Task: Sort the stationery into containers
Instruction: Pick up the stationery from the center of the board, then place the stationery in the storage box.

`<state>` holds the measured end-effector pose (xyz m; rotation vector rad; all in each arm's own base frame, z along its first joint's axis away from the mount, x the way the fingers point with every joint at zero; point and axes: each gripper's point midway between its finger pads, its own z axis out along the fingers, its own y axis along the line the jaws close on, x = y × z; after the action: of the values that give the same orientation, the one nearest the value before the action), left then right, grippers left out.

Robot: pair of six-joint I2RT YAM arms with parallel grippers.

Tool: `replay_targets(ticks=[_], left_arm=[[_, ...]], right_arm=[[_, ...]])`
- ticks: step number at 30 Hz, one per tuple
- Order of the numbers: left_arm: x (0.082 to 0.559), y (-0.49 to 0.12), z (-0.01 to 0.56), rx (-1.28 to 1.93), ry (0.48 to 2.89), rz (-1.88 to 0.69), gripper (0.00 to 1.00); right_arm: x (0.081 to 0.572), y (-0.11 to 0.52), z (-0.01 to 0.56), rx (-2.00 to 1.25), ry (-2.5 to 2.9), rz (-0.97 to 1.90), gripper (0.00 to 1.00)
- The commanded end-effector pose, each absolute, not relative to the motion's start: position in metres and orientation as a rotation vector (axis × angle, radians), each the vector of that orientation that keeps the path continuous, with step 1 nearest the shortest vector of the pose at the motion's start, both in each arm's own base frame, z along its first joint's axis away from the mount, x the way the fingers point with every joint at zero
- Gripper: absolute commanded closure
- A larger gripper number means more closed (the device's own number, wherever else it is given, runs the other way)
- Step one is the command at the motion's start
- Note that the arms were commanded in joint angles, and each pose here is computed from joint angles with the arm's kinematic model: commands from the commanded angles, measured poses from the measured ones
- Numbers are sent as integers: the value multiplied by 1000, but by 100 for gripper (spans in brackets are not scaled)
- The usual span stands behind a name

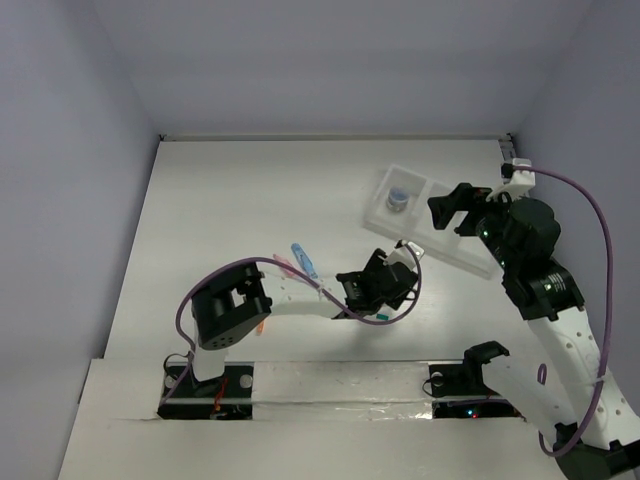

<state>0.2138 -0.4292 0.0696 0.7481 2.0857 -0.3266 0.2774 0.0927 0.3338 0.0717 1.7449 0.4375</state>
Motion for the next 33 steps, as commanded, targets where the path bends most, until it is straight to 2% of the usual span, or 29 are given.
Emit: replay_targets(ticks=[1, 2, 4, 8, 9, 10, 16, 22, 33], left_arm=[[221, -441, 81, 718, 2066, -366, 41], [221, -442, 82, 718, 2063, -368, 41], [222, -442, 84, 720, 2057, -368, 50], [231, -442, 100, 686, 2028, -362, 71], [232, -442, 108, 678, 2017, -372, 74], [249, -439, 143, 617, 1969, -413, 76], [282, -432, 209, 498, 1880, -483, 78], [341, -427, 259, 405, 1816, -546, 78], [408, -453, 239, 448, 1860, -483, 78]], right_arm=[[273, 91, 346, 61, 1705, 439, 5], [273, 90, 347, 60, 1704, 438, 5], [272, 90, 348, 61, 1702, 437, 5], [270, 89, 351, 62, 1697, 434, 5], [269, 88, 351, 62, 1694, 435, 5], [267, 86, 352, 65, 1689, 430, 5], [268, 83, 349, 84, 1694, 412, 5], [268, 81, 342, 107, 1699, 408, 5], [270, 91, 336, 84, 1708, 463, 5]])
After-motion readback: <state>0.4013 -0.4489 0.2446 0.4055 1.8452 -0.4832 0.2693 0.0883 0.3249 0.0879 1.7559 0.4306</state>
